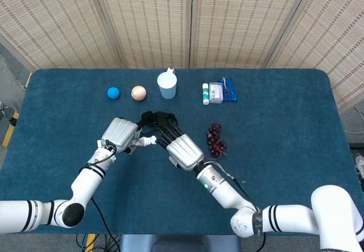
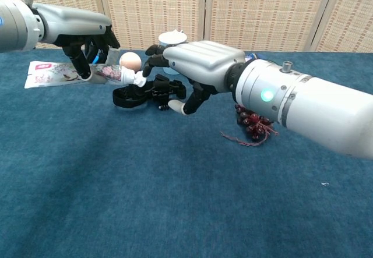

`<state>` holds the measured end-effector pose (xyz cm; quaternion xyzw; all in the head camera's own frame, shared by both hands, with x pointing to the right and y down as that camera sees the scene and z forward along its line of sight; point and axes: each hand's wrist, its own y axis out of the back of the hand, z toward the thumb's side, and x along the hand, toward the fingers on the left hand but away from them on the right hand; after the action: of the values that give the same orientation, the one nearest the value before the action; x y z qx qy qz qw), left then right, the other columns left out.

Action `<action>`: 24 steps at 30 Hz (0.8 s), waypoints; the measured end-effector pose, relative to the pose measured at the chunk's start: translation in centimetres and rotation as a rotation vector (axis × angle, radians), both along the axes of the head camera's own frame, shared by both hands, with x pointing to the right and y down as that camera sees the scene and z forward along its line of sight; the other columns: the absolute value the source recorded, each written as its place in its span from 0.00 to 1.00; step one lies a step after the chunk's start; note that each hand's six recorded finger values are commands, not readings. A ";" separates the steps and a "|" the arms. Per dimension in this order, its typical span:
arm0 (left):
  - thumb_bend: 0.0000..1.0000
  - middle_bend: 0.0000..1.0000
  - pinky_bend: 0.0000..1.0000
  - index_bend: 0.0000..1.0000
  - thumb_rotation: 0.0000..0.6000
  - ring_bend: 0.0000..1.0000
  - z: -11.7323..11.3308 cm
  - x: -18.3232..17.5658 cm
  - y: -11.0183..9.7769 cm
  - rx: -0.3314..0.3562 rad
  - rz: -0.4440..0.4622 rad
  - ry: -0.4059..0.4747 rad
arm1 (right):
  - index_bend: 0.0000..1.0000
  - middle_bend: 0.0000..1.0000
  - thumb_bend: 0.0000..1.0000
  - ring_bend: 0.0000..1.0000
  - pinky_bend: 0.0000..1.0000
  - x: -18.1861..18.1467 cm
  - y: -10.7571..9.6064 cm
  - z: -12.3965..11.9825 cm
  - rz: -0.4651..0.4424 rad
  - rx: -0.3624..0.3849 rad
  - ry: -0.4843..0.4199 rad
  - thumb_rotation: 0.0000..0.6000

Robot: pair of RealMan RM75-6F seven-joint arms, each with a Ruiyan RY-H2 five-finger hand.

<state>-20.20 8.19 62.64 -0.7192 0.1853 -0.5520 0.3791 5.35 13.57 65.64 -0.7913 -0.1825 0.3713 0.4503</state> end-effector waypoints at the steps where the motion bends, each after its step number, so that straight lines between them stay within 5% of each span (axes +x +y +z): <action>1: 0.41 0.75 0.33 0.59 1.00 0.54 0.0 0.0 0.0 0.000 -0.001 0.002 | 0.23 0.00 0.34 0.00 0.00 0.0 0.0 0.0 0.001 -0.001 0.000 1.00; 9: 0.43 0.75 0.33 0.59 1.00 0.54 -0.3 0.0 0.0 0.002 -0.004 0.015 | 0.23 0.00 0.39 0.00 0.00 0.3 -0.1 0.2 0.001 -0.028 0.003 1.00; 24: 0.44 0.75 0.34 0.59 1.00 0.54 -0.8 -0.3 0.4 0.004 0.013 0.034 | 0.22 0.00 0.30 0.00 0.00 0.4 -0.1 0.6 -0.019 -0.070 0.001 0.88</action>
<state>-20.45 8.62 61.81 -0.7288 0.1881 -0.5370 0.3808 5.74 13.50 66.20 -0.8081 -0.1617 0.3735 0.4257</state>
